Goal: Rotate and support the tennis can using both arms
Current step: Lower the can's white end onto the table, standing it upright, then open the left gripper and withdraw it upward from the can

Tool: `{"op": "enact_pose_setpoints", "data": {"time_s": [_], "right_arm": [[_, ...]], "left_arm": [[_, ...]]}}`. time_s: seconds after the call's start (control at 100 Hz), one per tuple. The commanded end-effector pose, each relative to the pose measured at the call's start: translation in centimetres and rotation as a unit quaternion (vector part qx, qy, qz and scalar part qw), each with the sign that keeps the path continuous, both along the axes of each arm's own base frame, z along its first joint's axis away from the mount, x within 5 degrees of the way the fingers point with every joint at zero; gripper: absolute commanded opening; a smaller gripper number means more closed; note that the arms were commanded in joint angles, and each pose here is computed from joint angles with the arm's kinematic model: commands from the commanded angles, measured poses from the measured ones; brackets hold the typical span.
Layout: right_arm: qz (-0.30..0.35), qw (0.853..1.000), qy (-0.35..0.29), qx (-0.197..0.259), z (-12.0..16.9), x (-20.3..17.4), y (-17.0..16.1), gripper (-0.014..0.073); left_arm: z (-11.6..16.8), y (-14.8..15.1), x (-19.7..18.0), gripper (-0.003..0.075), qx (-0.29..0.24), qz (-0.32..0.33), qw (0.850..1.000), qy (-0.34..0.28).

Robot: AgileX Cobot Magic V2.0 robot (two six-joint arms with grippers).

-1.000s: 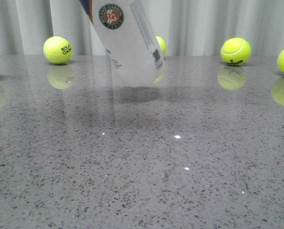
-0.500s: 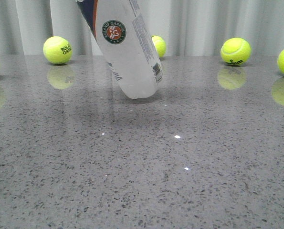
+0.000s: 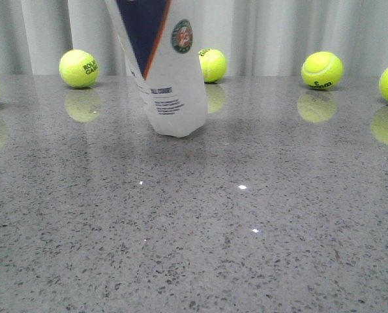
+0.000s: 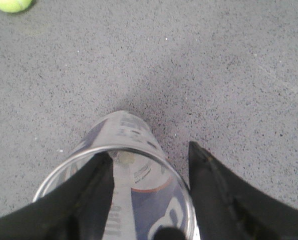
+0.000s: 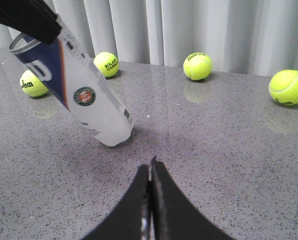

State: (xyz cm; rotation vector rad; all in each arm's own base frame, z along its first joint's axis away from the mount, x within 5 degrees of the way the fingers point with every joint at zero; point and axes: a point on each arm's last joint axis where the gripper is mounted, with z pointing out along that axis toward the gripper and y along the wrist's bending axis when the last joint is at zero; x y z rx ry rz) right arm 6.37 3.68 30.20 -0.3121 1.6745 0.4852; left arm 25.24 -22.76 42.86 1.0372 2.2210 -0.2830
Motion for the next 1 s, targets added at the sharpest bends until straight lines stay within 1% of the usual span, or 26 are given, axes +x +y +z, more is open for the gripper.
{"op": "enact_pose_setpoints", "data": {"time_s": [0.0,0.26,0.63,0.71,0.76,0.81,0.93,0.99], "right_arm": [[-0.009,0.999,-0.049,0.017,1.6,0.1,-0.2,-0.0062],[-0.009,0.999,-0.049,0.017,1.6,0.1,-0.2,-0.0062],[-0.009,0.999,-0.049,0.017,1.6,0.1,-0.2,-0.0062],[-0.009,0.999,-0.049,0.017,1.6,0.1,-0.2,-0.0062],[-0.009,0.999,-0.049,0.017,1.6,0.1,-0.2,-0.0062],[-0.009,0.999,-0.049,0.017,1.6,0.1,-0.2,-0.0062],[-0.009,0.999,-0.049,0.017,1.6,0.1,-0.2,-0.0062],[-0.009,0.999,-0.049,0.017,1.6,0.1,-0.2,-0.0062]], "left_arm": [[2.2,-0.4,-0.2,0.0351,-0.050,-0.003,0.998,-0.042],[2.0,-1.9,2.2,0.0351,-0.060,0.004,0.997,-0.057],[2.6,-2.3,2.7,0.0350,-0.077,0.004,0.994,-0.076],[2.7,-2.4,2.8,0.0340,-0.081,0.005,0.993,-0.082],[3.0,-2.3,2.7,0.0307,-0.086,0.005,0.992,-0.089],[3.4,-2.1,2.5,0.0248,-0.095,0.006,0.991,-0.096],[4.2,-1.7,1.9,0.0061,-0.113,0.006,0.987,-0.116],[4.3,-1.5,1.6,-0.0015,-0.123,0.006,0.985,-0.123]]}}
